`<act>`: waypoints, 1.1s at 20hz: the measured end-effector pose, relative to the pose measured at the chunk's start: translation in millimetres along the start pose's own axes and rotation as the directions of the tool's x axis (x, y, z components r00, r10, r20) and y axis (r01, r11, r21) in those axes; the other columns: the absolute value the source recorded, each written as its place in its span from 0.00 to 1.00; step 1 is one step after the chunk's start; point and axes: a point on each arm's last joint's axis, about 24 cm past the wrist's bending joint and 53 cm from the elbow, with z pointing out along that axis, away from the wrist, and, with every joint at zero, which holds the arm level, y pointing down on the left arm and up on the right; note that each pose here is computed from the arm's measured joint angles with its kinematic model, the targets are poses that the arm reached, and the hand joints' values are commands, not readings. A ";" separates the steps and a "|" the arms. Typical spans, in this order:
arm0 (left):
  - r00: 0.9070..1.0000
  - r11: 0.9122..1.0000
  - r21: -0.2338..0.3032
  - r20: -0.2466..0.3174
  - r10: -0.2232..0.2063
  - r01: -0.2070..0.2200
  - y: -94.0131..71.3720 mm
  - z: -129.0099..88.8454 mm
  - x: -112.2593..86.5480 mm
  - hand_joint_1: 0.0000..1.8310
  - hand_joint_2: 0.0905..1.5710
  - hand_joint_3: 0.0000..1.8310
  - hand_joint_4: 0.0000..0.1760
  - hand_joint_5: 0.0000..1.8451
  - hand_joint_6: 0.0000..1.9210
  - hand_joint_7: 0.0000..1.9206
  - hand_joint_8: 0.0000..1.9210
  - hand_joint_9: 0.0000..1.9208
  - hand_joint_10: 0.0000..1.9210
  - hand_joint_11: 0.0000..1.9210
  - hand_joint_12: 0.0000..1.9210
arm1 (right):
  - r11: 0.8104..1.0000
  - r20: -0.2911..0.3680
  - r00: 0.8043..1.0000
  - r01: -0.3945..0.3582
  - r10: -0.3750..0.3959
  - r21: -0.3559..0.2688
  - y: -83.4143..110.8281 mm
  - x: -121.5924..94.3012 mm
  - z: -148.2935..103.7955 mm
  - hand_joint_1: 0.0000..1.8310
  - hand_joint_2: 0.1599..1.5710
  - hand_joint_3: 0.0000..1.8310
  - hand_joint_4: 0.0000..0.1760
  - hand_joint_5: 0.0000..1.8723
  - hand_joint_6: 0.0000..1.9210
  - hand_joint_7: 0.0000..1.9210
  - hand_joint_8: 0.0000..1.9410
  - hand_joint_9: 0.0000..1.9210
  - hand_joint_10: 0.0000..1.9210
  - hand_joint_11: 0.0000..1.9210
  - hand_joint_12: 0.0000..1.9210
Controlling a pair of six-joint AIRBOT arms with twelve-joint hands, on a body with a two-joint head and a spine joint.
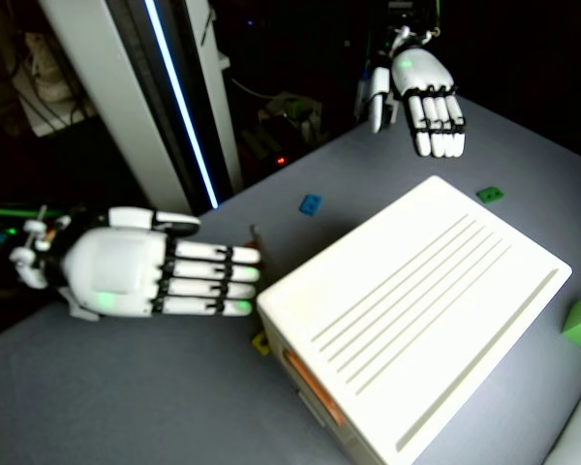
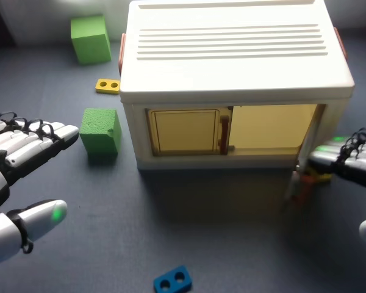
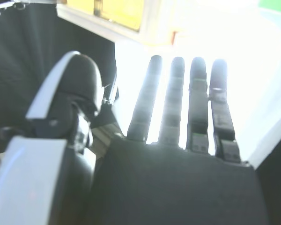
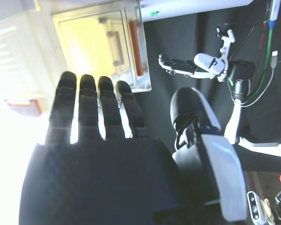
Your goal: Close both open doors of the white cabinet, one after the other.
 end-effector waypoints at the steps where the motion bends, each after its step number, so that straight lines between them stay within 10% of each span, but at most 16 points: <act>1: 1.000 1.000 -0.002 0.000 0.000 0.000 0.6 -0.5 0.1 0.00 0.89 0.00 0.00 0.05 0.00 0.07 0.00 0.08 0.00 0.00 0.24 | 1.000 -0.009 1.000 -0.002 0.002 -0.007 1.2 3.7 2.6 0.00 0.91 0.00 0.00 0.00 0.00 0.00 0.00 0.00 0.00 0.00 0.00; 22: 1.000 0.999 -0.031 0.006 -0.011 0.011 5.5 -11.4 2.2 0.00 0.89 0.00 0.00 0.02 0.00 0.03 0.00 0.03 0.00 0.00 0.15 | 0.993 -0.017 0.999 -0.041 0.039 -0.114 21.5 10.0 41.1 0.00 0.93 0.00 0.00 0.00 0.00 0.00 0.00 0.00 0.00 0.00 0.00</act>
